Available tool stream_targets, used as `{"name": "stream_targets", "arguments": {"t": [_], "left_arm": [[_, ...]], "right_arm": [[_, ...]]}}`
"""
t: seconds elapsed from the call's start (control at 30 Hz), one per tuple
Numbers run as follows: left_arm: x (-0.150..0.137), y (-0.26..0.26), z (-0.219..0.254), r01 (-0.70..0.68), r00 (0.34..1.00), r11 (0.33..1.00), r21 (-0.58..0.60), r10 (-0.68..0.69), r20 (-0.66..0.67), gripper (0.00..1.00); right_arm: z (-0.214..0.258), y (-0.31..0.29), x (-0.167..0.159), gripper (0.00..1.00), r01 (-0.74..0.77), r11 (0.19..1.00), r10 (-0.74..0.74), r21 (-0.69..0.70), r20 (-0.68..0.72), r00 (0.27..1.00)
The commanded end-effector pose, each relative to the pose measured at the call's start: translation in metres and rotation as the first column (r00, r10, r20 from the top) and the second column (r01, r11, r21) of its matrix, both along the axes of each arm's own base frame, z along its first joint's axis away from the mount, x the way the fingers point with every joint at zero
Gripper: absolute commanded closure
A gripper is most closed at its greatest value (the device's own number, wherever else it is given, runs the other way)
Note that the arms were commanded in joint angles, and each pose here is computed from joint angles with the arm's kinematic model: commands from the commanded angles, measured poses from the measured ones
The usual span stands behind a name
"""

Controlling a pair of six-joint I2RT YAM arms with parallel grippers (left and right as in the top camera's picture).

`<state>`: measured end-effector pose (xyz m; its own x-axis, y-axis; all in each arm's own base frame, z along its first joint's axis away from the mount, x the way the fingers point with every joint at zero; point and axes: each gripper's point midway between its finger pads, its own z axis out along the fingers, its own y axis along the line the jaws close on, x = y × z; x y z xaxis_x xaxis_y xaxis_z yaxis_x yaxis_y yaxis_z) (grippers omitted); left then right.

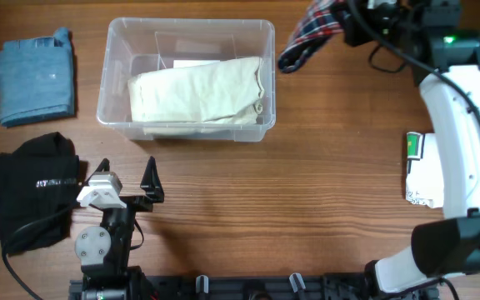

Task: Pack container
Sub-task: 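Carry the plaid cloth into the bin's left side and lower it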

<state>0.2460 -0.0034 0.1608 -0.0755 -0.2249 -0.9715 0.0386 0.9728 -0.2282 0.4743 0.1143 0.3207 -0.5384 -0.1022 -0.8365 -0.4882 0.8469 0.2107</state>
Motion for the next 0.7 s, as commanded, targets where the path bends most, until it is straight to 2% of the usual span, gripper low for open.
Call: {"name": "stream_targets", "arguments": {"t": [0.0,0.1,0.2,0.33,0.47,0.67], "left_arm": [[0.000,0.000,-0.002,0.000,1.000,1.000,0.017,0.000,0.001,0.00],[0.000,0.000,-0.002,0.000,1.000,1.000,0.017,0.000,0.001,0.00],[0.000,0.000,-0.002,0.000,1.000,1.000,0.016,0.000,0.001,0.00],[0.000,0.000,-0.002,0.000,1.000,1.000,0.016,0.000,0.001,0.00],[0.000,0.000,-0.002,0.000,1.000,1.000,0.017,0.000,0.001,0.00],[0.000,0.000,-0.002,0.000,1.000,1.000,0.017,0.000,0.001,0.00]], "right_arm": [[0.034,0.048,-0.025,0.96,-0.147,0.986,0.156,-0.076,0.139,0.978],[0.042,0.097,-0.041,0.96,-0.265,0.958,0.282,-0.109,0.202,0.938],[0.063,0.145,-0.057,0.96,-0.358,0.926,0.378,-0.121,0.307,0.874],[0.067,0.203,-0.089,0.96,-0.485,0.860,0.508,-0.160,0.364,0.781],[0.046,0.273,-0.102,0.96,-0.583,0.797,0.591,-0.157,0.397,0.702],[-0.008,0.336,-0.088,0.96,-0.626,0.764,0.625,-0.155,0.420,0.658]]}}
